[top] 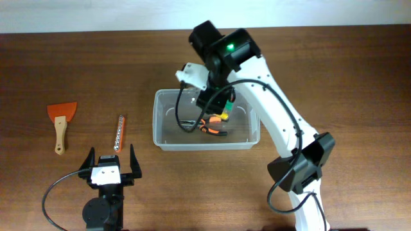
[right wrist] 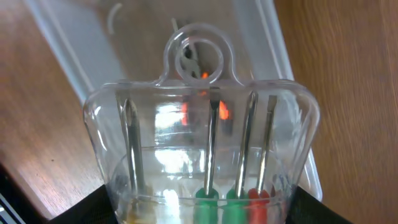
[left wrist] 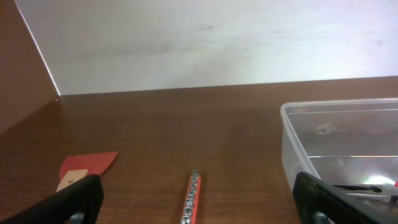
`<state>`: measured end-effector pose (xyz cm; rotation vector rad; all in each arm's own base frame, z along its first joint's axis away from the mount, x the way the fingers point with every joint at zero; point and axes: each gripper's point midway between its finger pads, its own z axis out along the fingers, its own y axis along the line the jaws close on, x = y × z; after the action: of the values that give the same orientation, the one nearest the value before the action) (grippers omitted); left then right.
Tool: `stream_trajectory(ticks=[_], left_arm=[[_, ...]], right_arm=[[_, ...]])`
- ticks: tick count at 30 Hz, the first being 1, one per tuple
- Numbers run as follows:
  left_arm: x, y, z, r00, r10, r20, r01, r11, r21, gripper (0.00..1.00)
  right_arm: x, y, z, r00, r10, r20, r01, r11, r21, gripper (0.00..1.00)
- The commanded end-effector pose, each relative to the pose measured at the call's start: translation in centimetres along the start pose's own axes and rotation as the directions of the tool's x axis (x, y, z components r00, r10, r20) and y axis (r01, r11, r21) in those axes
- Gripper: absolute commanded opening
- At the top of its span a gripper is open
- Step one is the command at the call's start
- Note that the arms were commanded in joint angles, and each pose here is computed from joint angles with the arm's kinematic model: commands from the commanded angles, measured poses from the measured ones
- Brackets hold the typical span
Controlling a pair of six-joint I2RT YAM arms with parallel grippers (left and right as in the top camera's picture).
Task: Pack container
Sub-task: 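Carry the screwdriver case with the right gripper over the container, then lower the case into the container and open the right gripper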
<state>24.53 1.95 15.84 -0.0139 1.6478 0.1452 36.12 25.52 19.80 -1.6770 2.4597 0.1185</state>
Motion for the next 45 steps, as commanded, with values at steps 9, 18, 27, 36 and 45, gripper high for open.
stream_trajectory(ticks=[9, 18, 27, 36, 45], left_arm=[[0.0, 0.0, 0.0, 1.000, -0.013, 0.003, 0.013, 1.000, -0.001, 0.99], [0.0, 0.0, 0.0, 1.000, -0.013, 0.003, 0.013, 1.000, -0.001, 0.99], [0.0, 0.0, 0.0, 1.000, -0.013, 0.003, 0.013, 1.000, -0.001, 0.99], [0.0, 0.0, 0.0, 1.000, -0.013, 0.003, 0.013, 1.000, -0.001, 0.99], [0.0, 0.0, 0.0, 1.000, -0.013, 0.003, 0.013, 1.000, -0.001, 0.99]], right_arm=[[-0.4, 1.4, 2.7, 0.998, -0.058, 0.006, 0.058, 0.996, -0.074, 0.65], [1.2, 2.1, 8.4, 0.997, -0.053, -0.061, 0.044, 0.990, -0.134, 0.65], [2.4, 2.3, 12.2, 0.995, -0.048, -0.084, 0.036, 0.988, -0.147, 0.65], [4.2, 1.2, 15.0, 0.993, 0.010, -0.121, -0.031, 0.984, -0.177, 0.66], [5.8, -0.8, 16.2, 0.988, 0.093, -0.121, -0.117, 0.970, -0.211, 0.66]])
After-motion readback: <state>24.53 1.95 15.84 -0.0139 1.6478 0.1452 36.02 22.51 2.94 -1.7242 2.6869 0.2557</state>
